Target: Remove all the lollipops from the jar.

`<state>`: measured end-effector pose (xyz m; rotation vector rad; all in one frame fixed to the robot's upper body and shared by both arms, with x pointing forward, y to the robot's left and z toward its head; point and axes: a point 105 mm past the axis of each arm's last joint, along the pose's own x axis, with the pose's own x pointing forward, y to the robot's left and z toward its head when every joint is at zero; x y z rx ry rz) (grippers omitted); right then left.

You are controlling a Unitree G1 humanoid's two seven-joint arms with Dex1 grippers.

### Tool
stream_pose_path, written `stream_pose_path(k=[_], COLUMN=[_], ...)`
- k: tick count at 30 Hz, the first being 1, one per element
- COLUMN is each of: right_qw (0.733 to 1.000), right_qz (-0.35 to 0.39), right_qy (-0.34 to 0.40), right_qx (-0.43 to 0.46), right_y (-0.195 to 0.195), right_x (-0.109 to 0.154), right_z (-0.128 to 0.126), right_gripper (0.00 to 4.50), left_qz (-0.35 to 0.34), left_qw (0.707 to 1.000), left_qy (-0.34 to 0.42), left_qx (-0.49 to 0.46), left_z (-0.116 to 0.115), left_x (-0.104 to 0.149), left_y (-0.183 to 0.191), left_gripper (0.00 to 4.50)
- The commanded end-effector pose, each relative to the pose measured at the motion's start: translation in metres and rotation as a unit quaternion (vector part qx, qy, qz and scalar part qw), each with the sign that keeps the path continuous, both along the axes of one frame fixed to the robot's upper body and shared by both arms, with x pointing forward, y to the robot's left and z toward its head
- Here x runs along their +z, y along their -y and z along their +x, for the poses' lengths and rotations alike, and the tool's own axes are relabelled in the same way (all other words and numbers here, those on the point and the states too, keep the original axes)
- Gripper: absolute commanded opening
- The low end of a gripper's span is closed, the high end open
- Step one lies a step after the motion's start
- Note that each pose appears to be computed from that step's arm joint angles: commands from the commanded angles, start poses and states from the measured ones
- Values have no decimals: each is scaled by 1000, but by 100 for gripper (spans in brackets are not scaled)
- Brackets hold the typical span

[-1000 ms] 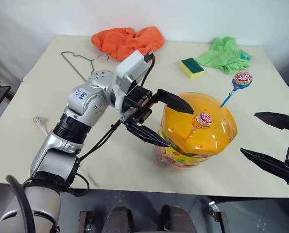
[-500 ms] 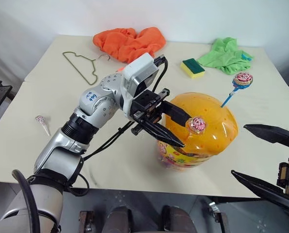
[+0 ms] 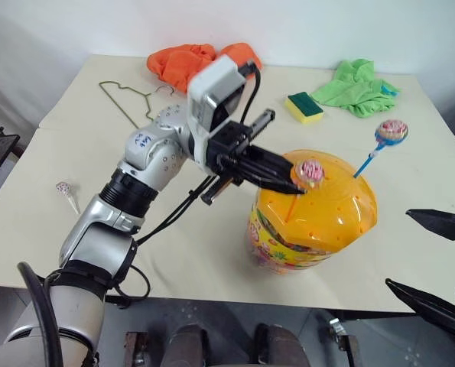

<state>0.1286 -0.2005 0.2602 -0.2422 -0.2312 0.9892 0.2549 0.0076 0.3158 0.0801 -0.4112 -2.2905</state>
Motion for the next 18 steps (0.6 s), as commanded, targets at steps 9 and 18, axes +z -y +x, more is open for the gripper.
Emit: stream_pose_path(k=[9,18], right_qw=[999,998], right_qz=[-36,-47], right_qy=[-4,-27], right_qx=[-8,-16], right_y=[28,44], right_x=[0,-4], right_z=[-10,-10], right_gripper=[450,450], left_qz=[-61,52], left_qw=[990,853], left_qy=[66,-19], left_qx=[105,518], left_z=[31,130], left_x=[46,35], left_y=[-18,-87], left_gripper=[3,3])
